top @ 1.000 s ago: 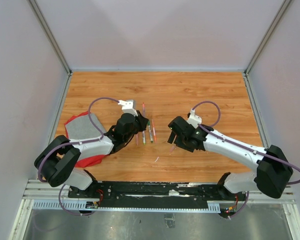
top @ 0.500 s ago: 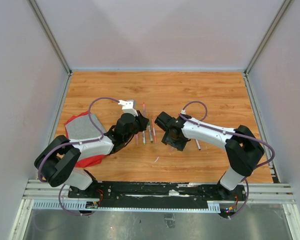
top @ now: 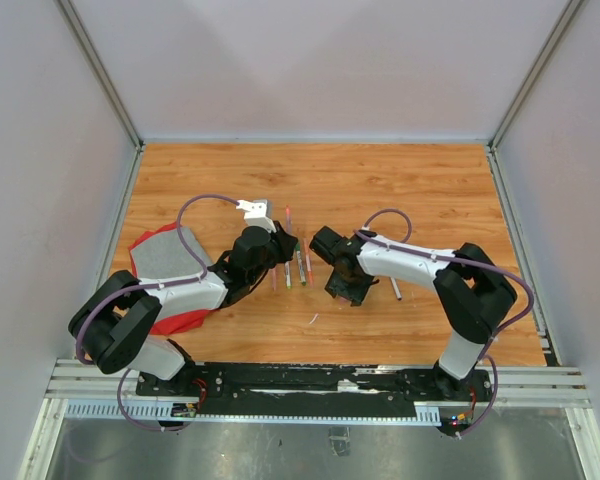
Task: Insert the pens into the pen caps
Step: Insert the pen cap onto the pen.
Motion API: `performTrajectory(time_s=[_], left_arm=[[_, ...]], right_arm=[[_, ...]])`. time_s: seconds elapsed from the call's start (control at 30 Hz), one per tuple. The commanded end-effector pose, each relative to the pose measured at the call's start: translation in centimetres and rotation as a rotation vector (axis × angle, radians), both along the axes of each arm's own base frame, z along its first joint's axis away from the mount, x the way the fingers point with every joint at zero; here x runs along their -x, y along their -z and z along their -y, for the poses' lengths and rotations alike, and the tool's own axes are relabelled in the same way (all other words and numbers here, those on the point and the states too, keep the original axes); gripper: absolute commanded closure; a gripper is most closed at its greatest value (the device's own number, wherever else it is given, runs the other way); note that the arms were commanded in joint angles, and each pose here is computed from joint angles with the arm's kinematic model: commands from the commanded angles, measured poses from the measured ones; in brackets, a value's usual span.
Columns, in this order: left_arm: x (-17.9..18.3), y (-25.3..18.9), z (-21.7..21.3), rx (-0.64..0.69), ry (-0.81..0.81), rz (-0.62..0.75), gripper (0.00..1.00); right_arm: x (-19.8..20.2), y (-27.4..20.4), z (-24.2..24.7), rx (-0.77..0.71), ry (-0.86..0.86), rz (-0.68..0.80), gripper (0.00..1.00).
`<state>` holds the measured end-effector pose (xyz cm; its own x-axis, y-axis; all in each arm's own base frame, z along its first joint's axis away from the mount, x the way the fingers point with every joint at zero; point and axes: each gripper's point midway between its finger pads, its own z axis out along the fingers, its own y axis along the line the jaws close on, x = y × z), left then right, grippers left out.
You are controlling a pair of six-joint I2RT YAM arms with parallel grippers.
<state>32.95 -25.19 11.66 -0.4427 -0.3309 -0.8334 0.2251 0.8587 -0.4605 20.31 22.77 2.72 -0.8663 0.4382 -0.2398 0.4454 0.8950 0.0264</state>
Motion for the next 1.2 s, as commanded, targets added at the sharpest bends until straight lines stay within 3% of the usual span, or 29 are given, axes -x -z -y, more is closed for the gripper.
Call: performTrajectory(time_s=[0.0,0.33,0.57,0.83,1.17], left_arm=[[-0.5,-1.1,0.1,0.014,-0.004,0.040,0.99],[-0.5,-1.1,0.2,0.016,0.000,0.039,1.00],[-0.5,-1.2,0.1,0.016,-0.001,0.041,0.99],[-0.5,-1.2,0.1,0.018,-0.001,0.042,0.99],[0.0,-1.9,0.5,0.027,0.047,0.080,0.99]], right_arm=[[0.0,1.1,1.0,0.033,0.033,-0.021,0.52],[-0.3,2.0,2.1,0.082,0.046,-0.017,0.58],[0.3,3.5,1.9,0.077,0.031,-0.062,0.68],[0.3,3.3,2.0,0.051,0.015,-0.032,0.99],[-2.6,-3.0,2.7,0.032,-0.197,0.211,0.99]])
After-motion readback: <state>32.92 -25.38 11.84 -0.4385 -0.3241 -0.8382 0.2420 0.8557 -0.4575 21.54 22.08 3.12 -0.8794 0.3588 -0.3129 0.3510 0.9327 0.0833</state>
